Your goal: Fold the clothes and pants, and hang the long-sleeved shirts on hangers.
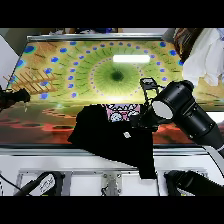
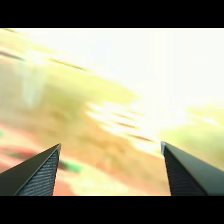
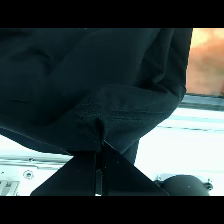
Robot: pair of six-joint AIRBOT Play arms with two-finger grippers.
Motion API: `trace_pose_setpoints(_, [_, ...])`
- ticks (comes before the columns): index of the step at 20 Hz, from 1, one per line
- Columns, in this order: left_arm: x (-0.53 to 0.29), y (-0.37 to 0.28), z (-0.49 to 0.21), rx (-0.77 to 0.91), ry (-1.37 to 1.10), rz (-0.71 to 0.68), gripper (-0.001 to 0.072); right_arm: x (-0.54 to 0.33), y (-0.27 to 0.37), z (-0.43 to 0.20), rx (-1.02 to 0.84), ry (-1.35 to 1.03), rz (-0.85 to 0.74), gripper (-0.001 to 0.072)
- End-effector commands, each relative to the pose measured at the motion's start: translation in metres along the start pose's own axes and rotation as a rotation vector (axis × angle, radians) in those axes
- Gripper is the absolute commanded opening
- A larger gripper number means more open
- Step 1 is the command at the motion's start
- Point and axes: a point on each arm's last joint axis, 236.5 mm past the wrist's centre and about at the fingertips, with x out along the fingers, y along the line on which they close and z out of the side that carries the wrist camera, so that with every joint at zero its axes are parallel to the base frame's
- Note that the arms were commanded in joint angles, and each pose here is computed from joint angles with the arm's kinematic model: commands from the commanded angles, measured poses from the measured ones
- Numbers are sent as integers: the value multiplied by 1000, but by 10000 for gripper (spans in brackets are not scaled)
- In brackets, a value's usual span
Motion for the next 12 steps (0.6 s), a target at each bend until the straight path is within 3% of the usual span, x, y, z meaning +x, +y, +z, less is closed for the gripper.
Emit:
trace_pose_setpoints(1, [41, 39, 22, 10, -8, 54, 718, 0, 0, 0, -1, 0, 0, 18])
trace_pose_setpoints(3, [73, 41, 27, 30, 34, 55, 718, 0, 0, 0, -1, 1, 0, 18])
trace_pose_setpoints(6, [120, 48, 29, 204, 110, 149, 718, 0, 0, 0, -1, 0, 0, 18])
trace_pose_setpoints(12, [185, 41, 47, 284, 136, 205, 718, 0, 0, 0, -1, 1, 0, 18])
